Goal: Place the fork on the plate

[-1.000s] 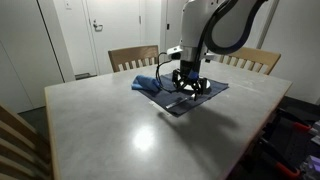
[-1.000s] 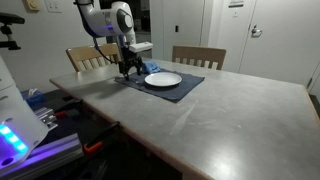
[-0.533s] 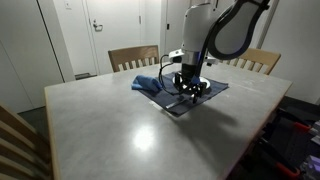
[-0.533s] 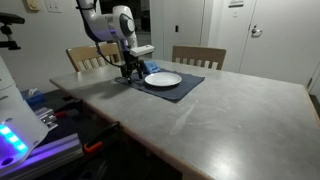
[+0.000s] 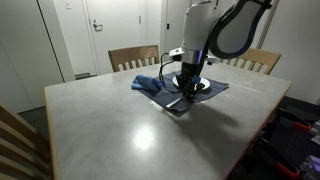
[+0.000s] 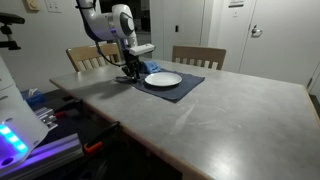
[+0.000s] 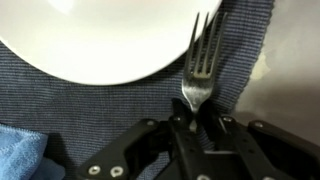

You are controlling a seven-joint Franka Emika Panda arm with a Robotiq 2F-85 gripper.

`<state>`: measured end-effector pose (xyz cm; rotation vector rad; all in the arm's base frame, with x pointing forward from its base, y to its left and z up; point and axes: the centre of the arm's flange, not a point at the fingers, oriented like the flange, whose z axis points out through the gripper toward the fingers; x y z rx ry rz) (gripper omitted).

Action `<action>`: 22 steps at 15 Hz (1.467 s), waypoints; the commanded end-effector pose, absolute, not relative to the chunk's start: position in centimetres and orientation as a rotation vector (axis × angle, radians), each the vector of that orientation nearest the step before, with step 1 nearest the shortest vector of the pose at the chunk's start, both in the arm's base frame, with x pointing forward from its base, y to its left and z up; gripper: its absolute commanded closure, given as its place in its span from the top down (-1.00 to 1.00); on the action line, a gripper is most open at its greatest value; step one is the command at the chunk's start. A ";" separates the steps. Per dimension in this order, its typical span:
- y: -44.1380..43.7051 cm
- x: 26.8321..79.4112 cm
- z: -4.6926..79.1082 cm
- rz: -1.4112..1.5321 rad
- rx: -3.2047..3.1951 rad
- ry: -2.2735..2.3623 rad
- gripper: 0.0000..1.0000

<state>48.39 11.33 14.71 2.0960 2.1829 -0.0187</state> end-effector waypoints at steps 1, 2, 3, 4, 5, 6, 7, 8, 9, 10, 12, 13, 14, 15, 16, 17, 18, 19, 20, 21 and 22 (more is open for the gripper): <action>11.1 48.2 13.9 0.004 2.084 2.173 -0.98; 11.1 48.3 14.0 0.004 2.080 2.173 -1.00; 11.0 48.2 14.0 0.001 2.078 2.174 -1.00; 11.1 48.2 14.1 -0.018 2.085 2.177 -0.96; 11.1 48.1 14.2 -0.033 2.087 2.181 -0.96; 11.2 48.0 14.6 -0.050 2.081 2.186 -0.96; 11.3 47.9 14.8 -0.060 2.075 2.186 -0.82; 11.5 47.7 15.1 -0.077 2.070 2.187 -0.31; 11.6 47.7 15.2 -0.081 2.066 2.187 -0.31; 11.8 47.6 15.4 -0.088 2.061 2.187 -0.21; 12.0 47.5 15.4 -0.098 2.053 2.193 0.06; 12.1 47.4 15.4 -0.104 2.051 2.193 0.23; 12.2 47.4 15.4 -0.103 2.049 2.197 0.35; 12.2 47.4 15.4 -0.109 2.047 2.199 0.51; 12.3 47.4 15.4 -0.111 2.045 2.201 0.61; 12.3 47.4 15.4 -0.113 2.042 2.203 0.66; 12.3 47.5 15.5 -0.116 2.039 2.205 0.67; 12.2 47.5 15.5 -0.117 2.037 2.204 0.69; 12.2 47.6 15.5 -0.114 2.037 2.203 0.67; 12.2 47.6 15.5 -0.112 2.038 2.202 0.53; 12.1 47.6 15.4 -0.110 2.041 2.202 0.46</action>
